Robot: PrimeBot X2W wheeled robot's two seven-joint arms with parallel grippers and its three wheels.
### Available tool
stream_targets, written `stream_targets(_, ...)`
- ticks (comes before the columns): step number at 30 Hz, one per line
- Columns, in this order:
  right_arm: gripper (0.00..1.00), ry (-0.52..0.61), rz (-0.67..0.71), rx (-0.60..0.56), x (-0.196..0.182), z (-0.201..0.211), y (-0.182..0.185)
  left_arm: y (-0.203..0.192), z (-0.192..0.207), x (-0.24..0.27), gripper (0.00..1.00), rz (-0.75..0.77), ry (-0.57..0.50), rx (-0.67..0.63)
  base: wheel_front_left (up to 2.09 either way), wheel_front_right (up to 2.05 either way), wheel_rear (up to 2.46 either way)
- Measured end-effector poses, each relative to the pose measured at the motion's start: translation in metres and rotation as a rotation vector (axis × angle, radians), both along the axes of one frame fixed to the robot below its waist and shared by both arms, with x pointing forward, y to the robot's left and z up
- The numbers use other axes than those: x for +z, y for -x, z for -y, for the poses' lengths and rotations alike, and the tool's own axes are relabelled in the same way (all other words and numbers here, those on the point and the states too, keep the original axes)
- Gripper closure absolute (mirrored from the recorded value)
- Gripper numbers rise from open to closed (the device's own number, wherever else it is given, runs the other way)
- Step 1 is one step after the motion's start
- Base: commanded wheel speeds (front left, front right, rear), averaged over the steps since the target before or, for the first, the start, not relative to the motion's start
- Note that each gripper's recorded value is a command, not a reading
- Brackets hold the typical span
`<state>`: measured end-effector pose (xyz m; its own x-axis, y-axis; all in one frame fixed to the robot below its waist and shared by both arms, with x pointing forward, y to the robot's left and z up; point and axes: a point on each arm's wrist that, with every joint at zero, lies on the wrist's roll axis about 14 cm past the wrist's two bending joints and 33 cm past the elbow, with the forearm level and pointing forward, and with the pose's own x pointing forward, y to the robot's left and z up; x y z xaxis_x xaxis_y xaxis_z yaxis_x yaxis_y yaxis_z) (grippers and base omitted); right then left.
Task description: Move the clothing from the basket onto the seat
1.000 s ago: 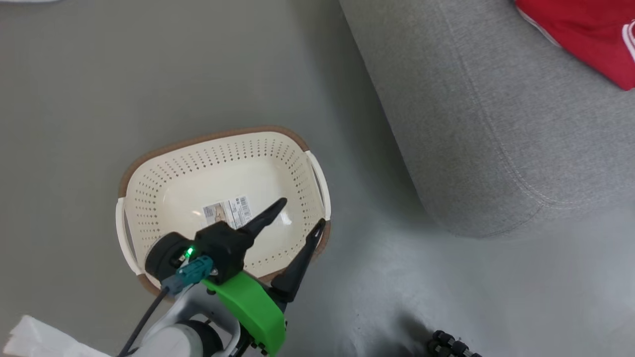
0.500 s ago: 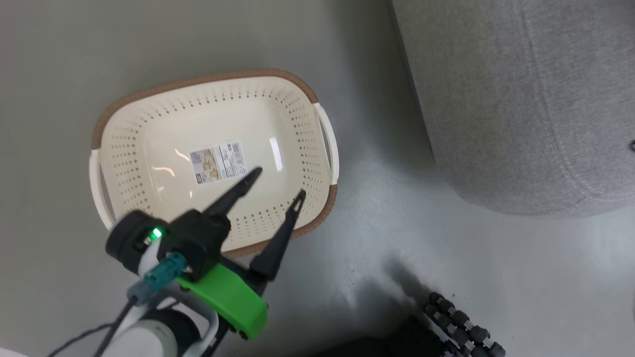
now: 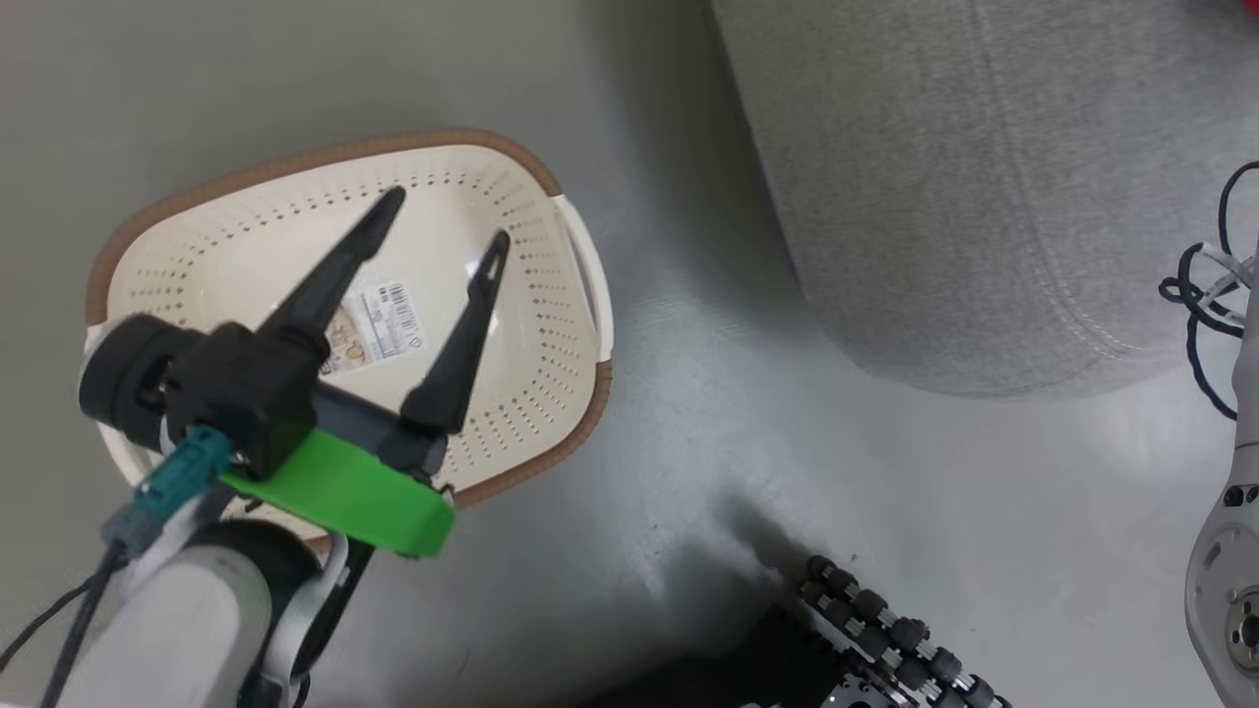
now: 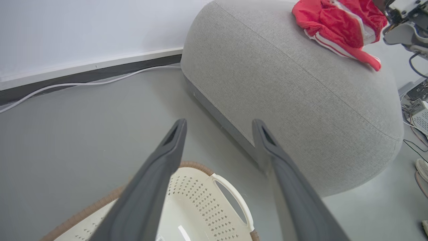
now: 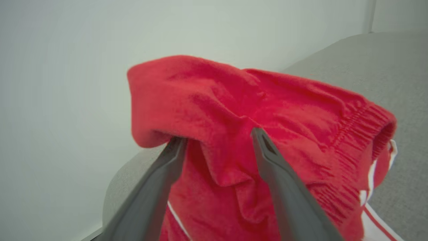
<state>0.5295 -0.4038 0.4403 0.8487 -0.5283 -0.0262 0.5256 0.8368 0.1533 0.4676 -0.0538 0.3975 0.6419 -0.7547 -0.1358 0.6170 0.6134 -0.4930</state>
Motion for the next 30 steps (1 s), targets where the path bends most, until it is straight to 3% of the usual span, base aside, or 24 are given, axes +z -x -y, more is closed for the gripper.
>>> stream_targets(9,0.00,0.204,0.033,0.029,0.063,0.011,0.040,-0.006,0.011,0.028,0.00,0.045,0.092,0.022,0.00,0.00,0.00)
stream_targets(14,0.00,0.238,0.136,0.049,0.103,-0.001,0.055,-0.012,-0.001,0.041,0.00,0.083,0.084,0.084,0.00,0.00,0.00)
stream_targets(19,0.00,0.258,0.135,0.103,0.107,-0.022,0.069,-0.007,-0.013,0.051,0.00,0.079,0.108,0.160,0.00,0.00,0.00)
stream_targets(23,0.00,0.324,0.128,0.217,0.113,-0.057,0.062,-0.001,-0.030,0.054,0.00,0.083,0.092,0.224,0.00,0.00,0.00)
stream_targets(30,0.00,0.256,0.095,0.368,0.086,-0.117,0.062,0.011,-0.077,0.056,0.00,0.100,0.039,0.375,0.00,0.00,0.00)
